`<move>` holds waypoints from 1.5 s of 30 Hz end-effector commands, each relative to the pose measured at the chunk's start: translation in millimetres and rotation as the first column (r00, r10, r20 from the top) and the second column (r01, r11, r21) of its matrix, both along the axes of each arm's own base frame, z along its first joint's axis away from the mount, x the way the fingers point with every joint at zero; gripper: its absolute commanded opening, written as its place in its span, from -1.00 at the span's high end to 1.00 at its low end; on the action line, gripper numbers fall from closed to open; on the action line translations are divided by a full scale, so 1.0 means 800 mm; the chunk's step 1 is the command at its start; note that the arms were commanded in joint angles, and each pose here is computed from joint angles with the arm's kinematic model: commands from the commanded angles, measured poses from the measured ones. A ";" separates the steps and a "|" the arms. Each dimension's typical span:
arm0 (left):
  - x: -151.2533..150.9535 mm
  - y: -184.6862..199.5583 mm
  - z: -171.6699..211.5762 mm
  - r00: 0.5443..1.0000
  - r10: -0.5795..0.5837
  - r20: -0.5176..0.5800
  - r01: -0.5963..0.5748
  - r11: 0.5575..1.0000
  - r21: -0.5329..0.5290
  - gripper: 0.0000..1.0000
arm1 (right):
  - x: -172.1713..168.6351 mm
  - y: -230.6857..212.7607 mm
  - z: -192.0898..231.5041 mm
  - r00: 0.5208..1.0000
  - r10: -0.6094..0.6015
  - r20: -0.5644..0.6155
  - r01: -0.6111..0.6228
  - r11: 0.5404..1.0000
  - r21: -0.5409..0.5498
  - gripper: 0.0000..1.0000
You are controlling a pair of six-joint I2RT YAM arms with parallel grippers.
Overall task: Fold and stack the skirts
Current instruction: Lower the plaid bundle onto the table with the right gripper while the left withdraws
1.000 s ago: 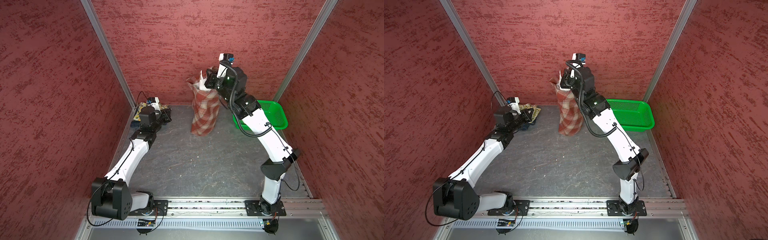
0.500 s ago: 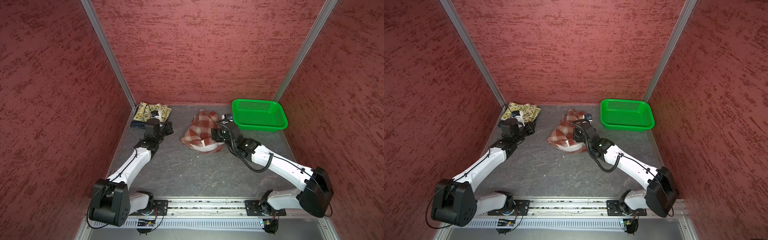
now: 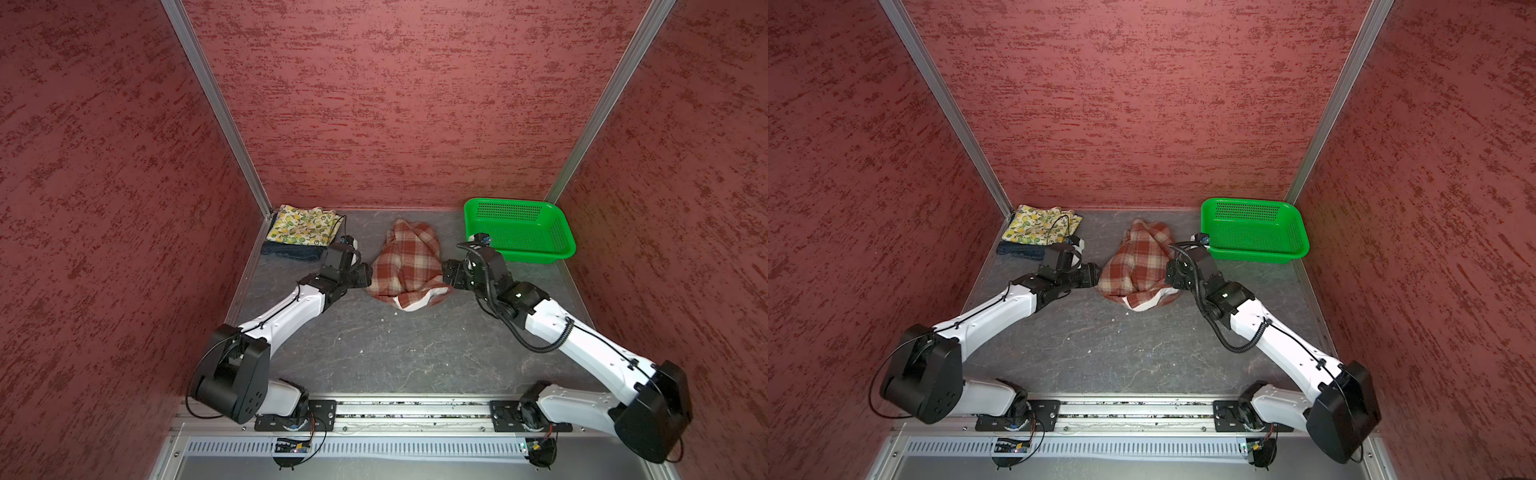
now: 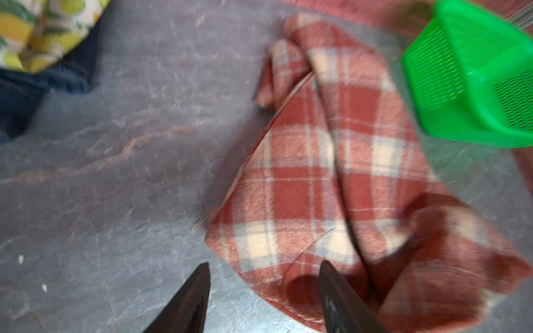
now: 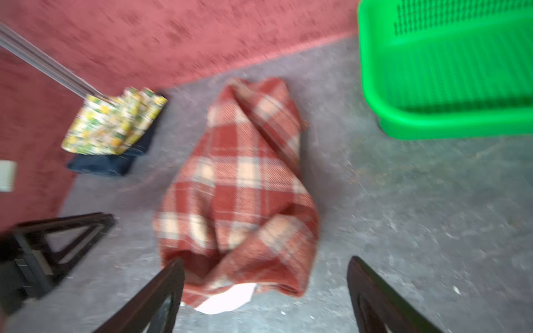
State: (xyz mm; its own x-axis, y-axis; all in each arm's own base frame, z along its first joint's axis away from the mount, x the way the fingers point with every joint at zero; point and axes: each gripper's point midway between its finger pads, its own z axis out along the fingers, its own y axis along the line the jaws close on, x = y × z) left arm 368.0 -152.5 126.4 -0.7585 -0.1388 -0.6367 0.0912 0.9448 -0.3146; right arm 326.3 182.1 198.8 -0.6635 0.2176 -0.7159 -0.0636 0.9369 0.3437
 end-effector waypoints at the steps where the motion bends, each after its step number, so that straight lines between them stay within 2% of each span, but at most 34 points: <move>1: -0.013 0.014 -0.024 0.992 0.048 -0.113 -0.048 0.999 0.007 -0.24 | -0.017 0.005 -0.034 0.994 0.069 -0.084 -0.072 0.997 -0.027 -0.78; 5: -0.020 0.030 -0.046 0.978 0.096 -0.183 -0.111 0.991 -0.074 -0.23 | -0.024 0.006 -0.047 0.991 0.091 -0.095 -0.093 0.996 -0.009 -0.77; 12: -0.022 0.027 -0.074 0.956 0.081 -0.282 -0.132 0.977 -0.165 -0.26 | -0.021 0.002 -0.070 0.984 0.077 -0.160 -0.082 0.996 -0.027 -0.71; 23: -0.015 0.024 -0.080 0.952 0.069 -0.298 -0.132 0.971 -0.198 -0.27 | -0.025 0.002 -0.083 0.980 0.094 -0.174 -0.098 0.995 -0.014 -0.37; 33: -0.014 0.022 -0.080 0.952 0.067 -0.299 -0.137 0.966 -0.219 -0.27 | -0.028 -0.001 -0.094 0.980 0.112 -0.165 -0.120 0.992 -0.038 -0.26; 38: -0.013 0.023 -0.077 0.955 0.067 -0.290 -0.134 0.967 -0.216 -0.27 | -0.010 0.001 -0.099 0.987 0.089 -0.137 -0.097 0.994 -0.055 -0.24; 42: -0.012 0.023 -0.072 0.957 0.065 -0.283 -0.130 0.967 -0.219 -0.27 | 0.009 0.002 -0.105 0.989 0.043 -0.139 -0.053 0.996 -0.070 -0.05; 45: -0.012 0.023 -0.070 0.958 0.064 -0.278 -0.128 0.968 -0.218 -0.27 | 0.028 -0.010 -0.104 0.995 -0.026 -0.099 0.017 0.996 -0.085 0.11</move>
